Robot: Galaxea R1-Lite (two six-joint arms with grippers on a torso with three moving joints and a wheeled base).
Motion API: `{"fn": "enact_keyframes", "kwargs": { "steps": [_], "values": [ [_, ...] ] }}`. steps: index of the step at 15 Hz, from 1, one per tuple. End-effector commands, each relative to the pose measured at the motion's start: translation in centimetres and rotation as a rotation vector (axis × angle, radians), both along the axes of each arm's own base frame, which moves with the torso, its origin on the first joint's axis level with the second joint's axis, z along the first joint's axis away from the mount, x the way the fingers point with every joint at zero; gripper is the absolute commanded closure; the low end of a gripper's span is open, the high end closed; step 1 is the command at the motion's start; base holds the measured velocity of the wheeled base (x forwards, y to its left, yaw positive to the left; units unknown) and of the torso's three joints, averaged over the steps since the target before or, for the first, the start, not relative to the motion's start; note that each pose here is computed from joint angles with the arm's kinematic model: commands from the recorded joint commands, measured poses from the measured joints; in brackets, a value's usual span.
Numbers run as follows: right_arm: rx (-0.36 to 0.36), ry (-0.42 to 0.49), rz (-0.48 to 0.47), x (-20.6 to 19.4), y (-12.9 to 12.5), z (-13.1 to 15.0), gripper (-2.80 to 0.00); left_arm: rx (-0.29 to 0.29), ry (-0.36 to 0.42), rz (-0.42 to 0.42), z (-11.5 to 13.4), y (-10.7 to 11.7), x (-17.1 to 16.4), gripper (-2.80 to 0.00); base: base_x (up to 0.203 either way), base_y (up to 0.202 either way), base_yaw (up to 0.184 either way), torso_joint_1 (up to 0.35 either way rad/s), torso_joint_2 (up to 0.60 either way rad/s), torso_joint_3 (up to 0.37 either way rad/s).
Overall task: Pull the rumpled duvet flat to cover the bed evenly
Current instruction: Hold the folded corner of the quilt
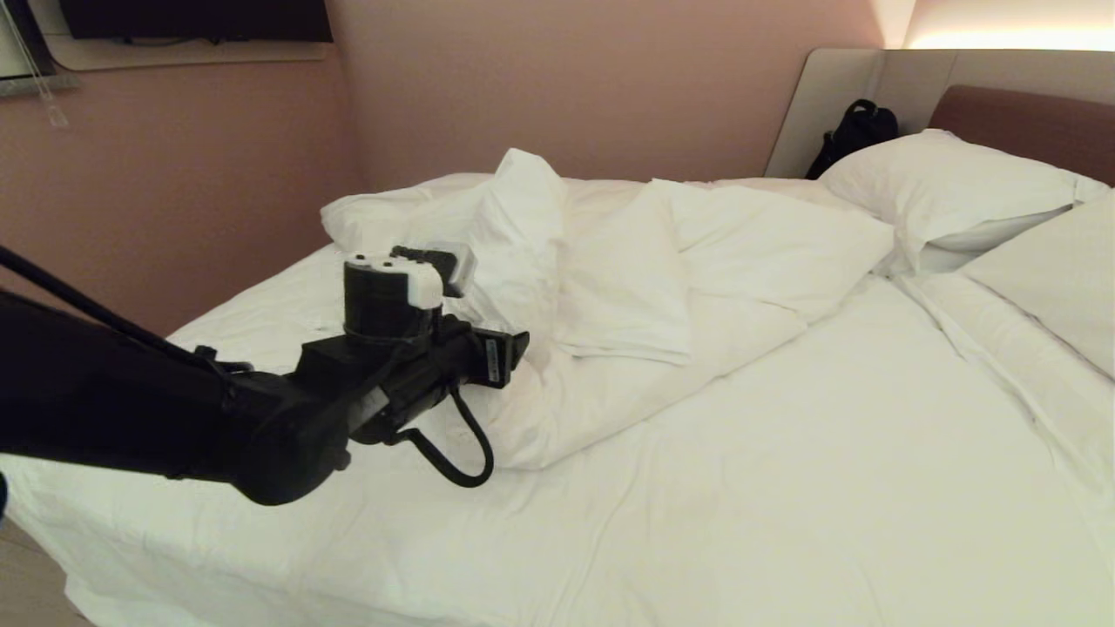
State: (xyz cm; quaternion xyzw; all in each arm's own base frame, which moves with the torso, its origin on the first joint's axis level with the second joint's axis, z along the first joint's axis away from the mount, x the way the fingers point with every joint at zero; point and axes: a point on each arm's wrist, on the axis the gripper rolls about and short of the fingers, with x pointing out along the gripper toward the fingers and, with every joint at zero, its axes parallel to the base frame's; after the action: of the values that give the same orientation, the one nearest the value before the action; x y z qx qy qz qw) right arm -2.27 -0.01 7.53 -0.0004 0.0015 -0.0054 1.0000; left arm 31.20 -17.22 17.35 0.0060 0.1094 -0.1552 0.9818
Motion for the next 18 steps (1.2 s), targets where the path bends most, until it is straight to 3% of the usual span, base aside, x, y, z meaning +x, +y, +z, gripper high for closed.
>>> {"fn": "enact_keyframes", "kwargs": {
  "steps": [1, 5, 15, 16, 18],
  "values": [
    [0.000, 0.000, 0.000, 0.0, 0.0, 0.0, 0.00, 0.013, -0.012, 0.022, -1.4, -0.8, 1.0, -2.80, 0.000, 0.000, 0.000, 0.000, 0.00, 0.000],
    [0.000, 0.000, 0.000, 0.0, 0.0, 0.0, 0.00, 0.052, -0.110, 0.083, -3.3, -1.6, 2.6, -2.80, 0.000, 0.000, 0.000, 0.000, 0.00, 0.000],
    [-0.001, 0.000, 0.000, 0.0, 0.0, 0.0, 0.00, 0.054, -0.112, 0.088, -3.4, -1.7, 2.8, -2.80, 0.000, 0.000, 0.000, 0.000, 0.00, 0.000],
    [-0.001, 0.000, 0.000, 0.0, 0.0, 0.0, 0.00, 0.054, -0.112, 0.088, -3.4, -1.7, 2.8, 0.00, 0.000, 0.000, 0.000, 0.000, 0.00, 0.000],
    [0.001, 0.000, 0.000, 0.0, 0.0, 0.0, 0.00, 0.051, -0.118, 0.088, -3.2, -1.7, 2.7, 0.00, 0.000, 0.000, 0.000, 0.000, 0.00, 0.000]
  ]
}}
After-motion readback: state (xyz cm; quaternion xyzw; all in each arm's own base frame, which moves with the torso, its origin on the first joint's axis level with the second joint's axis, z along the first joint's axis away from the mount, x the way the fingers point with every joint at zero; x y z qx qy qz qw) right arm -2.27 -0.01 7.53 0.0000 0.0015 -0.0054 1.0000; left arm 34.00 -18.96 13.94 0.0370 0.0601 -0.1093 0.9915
